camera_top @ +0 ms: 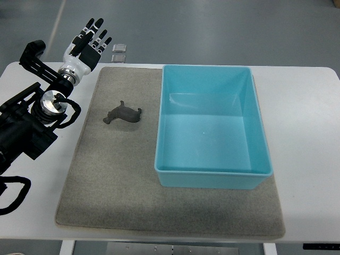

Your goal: Place brown hippo in blue box with left hand

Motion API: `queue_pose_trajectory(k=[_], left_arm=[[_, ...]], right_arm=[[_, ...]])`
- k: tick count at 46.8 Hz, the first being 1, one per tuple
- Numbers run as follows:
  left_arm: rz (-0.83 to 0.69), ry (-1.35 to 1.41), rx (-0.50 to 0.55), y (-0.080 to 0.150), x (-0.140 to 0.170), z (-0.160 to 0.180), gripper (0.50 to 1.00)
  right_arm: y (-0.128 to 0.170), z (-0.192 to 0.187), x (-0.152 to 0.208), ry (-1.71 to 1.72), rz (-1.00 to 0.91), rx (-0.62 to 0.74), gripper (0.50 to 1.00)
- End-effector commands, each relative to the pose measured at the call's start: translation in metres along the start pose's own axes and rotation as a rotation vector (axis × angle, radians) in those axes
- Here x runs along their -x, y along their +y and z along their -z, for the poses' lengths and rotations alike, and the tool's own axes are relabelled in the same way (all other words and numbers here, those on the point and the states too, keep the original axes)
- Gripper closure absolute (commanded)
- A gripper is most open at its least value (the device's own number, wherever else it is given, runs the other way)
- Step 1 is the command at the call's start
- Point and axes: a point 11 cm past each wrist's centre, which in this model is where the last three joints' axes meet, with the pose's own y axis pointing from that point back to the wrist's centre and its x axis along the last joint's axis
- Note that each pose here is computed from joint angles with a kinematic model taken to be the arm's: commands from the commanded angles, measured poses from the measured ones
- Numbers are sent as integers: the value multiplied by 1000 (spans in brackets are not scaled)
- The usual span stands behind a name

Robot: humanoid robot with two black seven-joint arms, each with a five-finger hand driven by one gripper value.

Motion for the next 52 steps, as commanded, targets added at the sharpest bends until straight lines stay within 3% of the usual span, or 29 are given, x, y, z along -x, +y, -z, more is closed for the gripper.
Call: queue_pose_trajectory(k=[1, 52], left_arm=[[0, 0, 0, 0, 0, 0, 506], [1, -14, 13, 1, -3, -9, 506]], right_arm=[[0, 0, 0, 0, 0, 0, 564], [0, 0, 0, 0, 0, 0, 564]])
